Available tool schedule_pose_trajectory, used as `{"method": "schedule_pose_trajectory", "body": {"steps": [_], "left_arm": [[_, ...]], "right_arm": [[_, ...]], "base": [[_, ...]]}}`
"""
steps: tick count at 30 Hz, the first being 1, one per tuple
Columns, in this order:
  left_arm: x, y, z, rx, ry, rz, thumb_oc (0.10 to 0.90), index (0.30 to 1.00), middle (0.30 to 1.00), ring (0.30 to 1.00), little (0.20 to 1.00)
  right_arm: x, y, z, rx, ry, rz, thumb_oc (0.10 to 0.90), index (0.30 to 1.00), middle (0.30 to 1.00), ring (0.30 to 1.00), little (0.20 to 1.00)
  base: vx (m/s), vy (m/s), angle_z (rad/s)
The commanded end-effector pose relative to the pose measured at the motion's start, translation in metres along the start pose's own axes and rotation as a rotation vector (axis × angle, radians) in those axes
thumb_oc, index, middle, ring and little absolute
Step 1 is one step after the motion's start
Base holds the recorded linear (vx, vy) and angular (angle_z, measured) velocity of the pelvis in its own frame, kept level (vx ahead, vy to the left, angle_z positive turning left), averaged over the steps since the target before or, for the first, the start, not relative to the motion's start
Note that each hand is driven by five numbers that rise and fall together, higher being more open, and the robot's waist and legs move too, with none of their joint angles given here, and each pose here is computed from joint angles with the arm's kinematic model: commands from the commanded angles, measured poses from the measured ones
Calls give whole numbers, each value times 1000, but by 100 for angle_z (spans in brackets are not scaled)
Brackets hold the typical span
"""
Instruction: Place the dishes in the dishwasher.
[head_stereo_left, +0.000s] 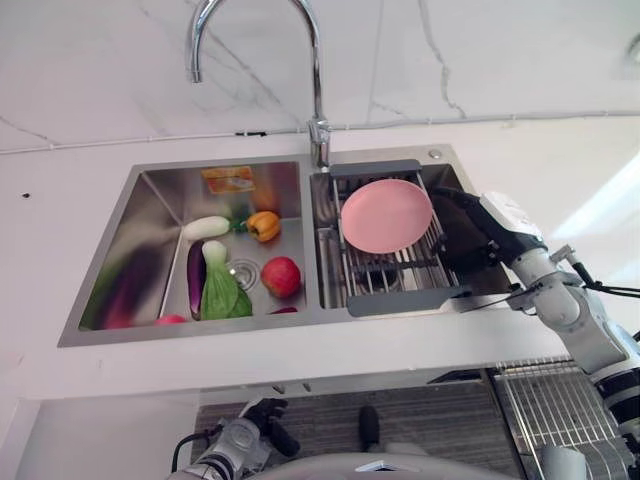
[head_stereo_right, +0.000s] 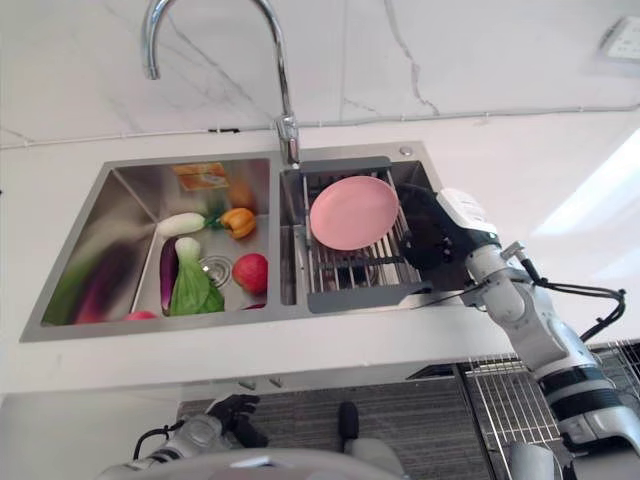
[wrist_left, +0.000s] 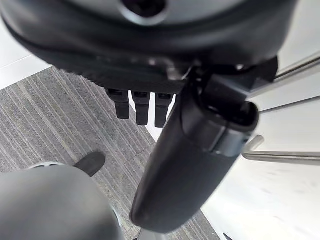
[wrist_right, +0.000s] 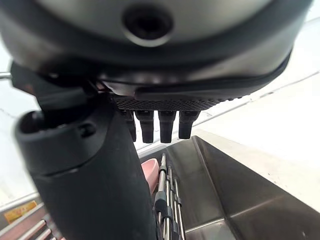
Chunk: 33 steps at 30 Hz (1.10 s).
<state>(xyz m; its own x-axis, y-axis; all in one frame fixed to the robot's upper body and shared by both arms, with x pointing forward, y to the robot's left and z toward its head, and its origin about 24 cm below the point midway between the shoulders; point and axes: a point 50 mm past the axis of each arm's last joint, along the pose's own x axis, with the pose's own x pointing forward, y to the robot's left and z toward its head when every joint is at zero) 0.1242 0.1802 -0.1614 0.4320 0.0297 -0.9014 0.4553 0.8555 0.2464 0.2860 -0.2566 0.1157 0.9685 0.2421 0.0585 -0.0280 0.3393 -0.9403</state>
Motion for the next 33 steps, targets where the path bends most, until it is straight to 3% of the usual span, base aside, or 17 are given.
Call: {"method": "schedule_pose_trajectory", "body": {"steps": [1,19,20,33], "left_arm": [[-1,-5,-12,53,47,-32,800,900,900,900,900],[0,-5,-5,58,14,-26,800,900,900,900,900],[0,-6,-4,60,13,-24,800,900,900,900,900],[1,-2,1,89,-4,16,800,900,900,900,900]], "right_arm": [[21,-31,16,-155,-92,-149,800,900,900,900,900],[44,-11,38,-300,-176,-85,800,900,900,900,900],[44,-9,39,-314,-175,-93,400,300,300,300,300],[42,-5,51,-339,-198,-256,400,300,300,300,300]], "base": [[0,0,0],[0,0,0],[0,0,0],[2,0,1]]}}
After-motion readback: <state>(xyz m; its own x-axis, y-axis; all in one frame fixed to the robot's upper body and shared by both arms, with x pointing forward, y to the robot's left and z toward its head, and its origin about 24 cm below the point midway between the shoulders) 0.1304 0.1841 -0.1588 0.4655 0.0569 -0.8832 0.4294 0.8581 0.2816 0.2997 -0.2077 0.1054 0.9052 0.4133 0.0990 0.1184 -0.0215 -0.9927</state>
